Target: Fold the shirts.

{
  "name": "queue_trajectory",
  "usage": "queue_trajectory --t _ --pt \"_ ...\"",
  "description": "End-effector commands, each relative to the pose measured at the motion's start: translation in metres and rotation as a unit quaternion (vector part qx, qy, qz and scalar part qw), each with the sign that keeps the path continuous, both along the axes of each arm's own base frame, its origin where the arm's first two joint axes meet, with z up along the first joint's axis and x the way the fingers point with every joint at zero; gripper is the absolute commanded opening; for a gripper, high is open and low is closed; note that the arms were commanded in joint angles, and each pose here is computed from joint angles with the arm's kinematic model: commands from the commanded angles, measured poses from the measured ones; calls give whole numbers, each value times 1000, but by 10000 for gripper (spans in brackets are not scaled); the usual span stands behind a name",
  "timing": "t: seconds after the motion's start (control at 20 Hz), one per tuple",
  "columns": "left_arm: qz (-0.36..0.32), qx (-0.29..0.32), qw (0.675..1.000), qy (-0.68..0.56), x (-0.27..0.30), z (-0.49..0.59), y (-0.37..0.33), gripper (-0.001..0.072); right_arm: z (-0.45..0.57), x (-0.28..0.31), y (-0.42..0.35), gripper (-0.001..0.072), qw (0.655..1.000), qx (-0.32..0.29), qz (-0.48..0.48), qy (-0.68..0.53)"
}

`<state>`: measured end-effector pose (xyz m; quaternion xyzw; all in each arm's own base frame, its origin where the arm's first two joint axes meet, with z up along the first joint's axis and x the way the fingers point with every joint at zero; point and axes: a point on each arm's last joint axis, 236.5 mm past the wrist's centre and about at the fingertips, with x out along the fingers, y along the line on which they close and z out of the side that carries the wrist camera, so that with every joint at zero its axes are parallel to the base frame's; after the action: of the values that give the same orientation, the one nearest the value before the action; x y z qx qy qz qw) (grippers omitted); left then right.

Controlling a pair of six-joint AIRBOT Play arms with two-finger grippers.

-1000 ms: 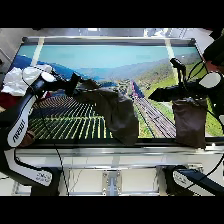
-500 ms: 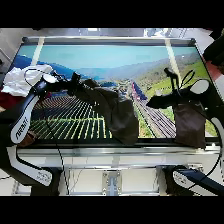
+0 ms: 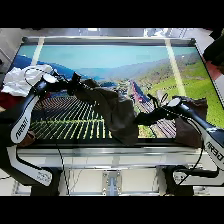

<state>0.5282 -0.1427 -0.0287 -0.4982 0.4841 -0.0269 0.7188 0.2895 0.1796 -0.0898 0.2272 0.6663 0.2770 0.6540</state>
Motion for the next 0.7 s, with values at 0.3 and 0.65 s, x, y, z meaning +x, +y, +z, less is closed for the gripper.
queue_trajectory --t 0.3,0.65 --pt "-112 115 967 -195 -10 116 35 9 107 38 41 15 982 43 80 -165" --pt "-172 277 846 -422 -186 348 70 8 403 -7 -41 14 862 -95 3 -499"
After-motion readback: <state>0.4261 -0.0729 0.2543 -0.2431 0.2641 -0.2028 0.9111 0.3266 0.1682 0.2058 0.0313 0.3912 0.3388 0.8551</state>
